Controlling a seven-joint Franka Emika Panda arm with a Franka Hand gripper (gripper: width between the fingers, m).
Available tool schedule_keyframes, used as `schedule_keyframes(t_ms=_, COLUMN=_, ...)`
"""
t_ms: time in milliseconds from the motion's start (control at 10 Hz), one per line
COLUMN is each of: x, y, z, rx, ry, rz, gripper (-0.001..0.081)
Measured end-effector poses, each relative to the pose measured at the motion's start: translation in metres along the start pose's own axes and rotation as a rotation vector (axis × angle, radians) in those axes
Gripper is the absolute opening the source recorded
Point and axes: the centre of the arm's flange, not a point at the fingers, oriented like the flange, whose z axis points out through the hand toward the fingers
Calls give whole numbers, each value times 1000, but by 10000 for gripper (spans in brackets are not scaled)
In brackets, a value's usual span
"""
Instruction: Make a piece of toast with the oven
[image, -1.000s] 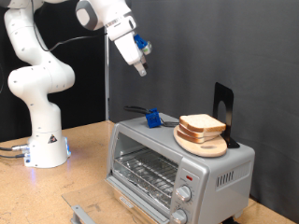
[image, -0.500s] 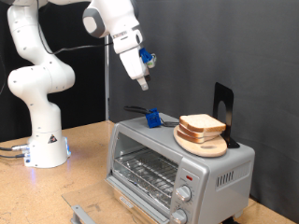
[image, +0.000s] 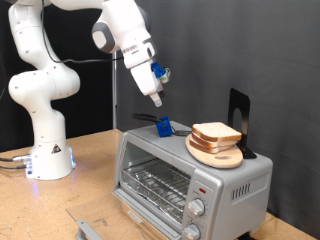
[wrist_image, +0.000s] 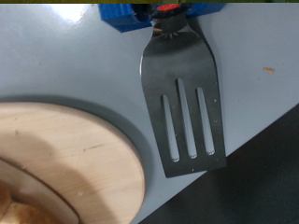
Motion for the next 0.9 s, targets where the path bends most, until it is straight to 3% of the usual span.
schedule_keyframes(t_ms=900, x=-33, y=-8, z=57, rx=-19, ry=2, rz=-58, gripper=682)
